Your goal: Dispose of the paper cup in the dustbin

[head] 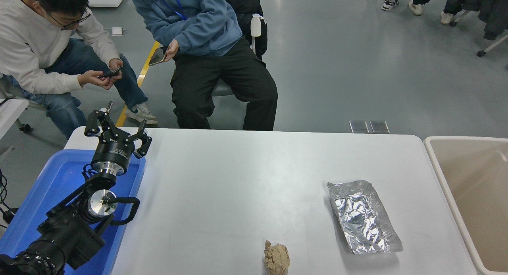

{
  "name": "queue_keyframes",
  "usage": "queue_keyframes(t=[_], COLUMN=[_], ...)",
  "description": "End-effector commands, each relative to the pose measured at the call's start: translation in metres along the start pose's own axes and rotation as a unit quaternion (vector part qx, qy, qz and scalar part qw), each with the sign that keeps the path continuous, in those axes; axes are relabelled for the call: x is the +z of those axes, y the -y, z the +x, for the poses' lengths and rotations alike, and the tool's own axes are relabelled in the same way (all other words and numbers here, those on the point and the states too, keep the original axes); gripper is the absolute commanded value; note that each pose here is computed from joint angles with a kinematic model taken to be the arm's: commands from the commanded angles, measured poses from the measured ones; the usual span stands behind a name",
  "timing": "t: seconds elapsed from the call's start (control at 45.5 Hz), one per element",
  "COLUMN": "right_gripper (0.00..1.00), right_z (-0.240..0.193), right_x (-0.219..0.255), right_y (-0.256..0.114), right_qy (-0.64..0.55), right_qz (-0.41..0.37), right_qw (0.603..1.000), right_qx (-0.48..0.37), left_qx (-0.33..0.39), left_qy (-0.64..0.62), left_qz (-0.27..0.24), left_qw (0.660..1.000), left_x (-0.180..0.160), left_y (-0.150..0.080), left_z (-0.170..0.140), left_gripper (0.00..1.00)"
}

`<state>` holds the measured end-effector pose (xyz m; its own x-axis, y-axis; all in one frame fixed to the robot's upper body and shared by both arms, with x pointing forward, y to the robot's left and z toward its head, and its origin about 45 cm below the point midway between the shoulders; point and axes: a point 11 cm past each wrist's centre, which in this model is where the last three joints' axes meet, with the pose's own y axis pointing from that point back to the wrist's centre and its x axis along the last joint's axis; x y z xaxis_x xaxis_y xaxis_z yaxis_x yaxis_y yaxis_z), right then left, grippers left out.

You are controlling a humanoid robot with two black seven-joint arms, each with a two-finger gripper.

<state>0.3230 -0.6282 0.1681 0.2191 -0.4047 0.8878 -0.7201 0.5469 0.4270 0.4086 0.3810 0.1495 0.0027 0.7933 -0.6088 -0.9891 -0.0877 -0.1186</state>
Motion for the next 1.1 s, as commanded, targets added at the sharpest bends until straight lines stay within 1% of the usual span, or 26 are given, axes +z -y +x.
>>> queue_keyframes(t=[0.0,0.088,0.176,0.33,0.44,0.505,0.615,0.725,0.813,0.945,1.077], right_gripper=[0.99,0.99,0.99,0.99,0.99,0.99,0.99,0.99,0.99,0.99,0.99], right_z=[0.017,0.018,0.013,0.013,0.007,0.013,0.02,0.041,0.055,0.05,0.03], right_x=[-0.029,-0.022,-0.018,-0.027,-0.036,-0.045,-0.078,-0.105,-0.134,-0.167,-0.197], right_y=[0.005,0.004,0.003,0.005,0.005,0.006,0.004,-0.003,-0.014,-0.029,-0.036], right_qy=[0.057,0.115,0.137,0.17,0.236,0.282,0.376,0.457,0.511,0.567,0.606], right_qz=[0.025,0.019,0.015,0.025,0.038,0.051,0.093,0.143,0.196,0.256,0.285], right_qw=[0.998,0.992,0.99,0.985,0.971,0.958,0.922,0.878,0.837,0.782,0.742], right_qx=[0.028,0.041,0.039,0.035,0.029,0.028,0.015,0.008,-0.003,-0.022,-0.036], left_qx=[0.0,0.0,0.0,0.0,0.0,0.0,0.0,0.0,0.0,0.0,0.0], left_qy=[0.0,0.001,0.0,0.0,0.001,0.001,0.001,0.001,0.001,0.001,0.001], left_qz=[0.0,0.0,0.0,0.0,0.0,0.0,0.0,0.0,0.0,0.0,0.0], left_qw=[1.0,1.0,1.0,1.0,1.0,1.0,1.0,1.0,1.0,1.0,1.0], left_x=[0.0,0.001,0.0,0.001,0.001,0.001,0.001,0.001,0.001,0.001,0.001], left_y=[0.0,0.0,0.0,0.0,0.0,0.0,0.0,0.0,0.0,0.0,0.0], left_z=[0.0,0.0,0.0,0.0,0.0,0.0,0.0,0.0,0.0,0.0,0.0], left_gripper=[1.0,1.0,1.0,1.0,1.0,1.0,1.0,1.0,1.0,1.0,1.0])
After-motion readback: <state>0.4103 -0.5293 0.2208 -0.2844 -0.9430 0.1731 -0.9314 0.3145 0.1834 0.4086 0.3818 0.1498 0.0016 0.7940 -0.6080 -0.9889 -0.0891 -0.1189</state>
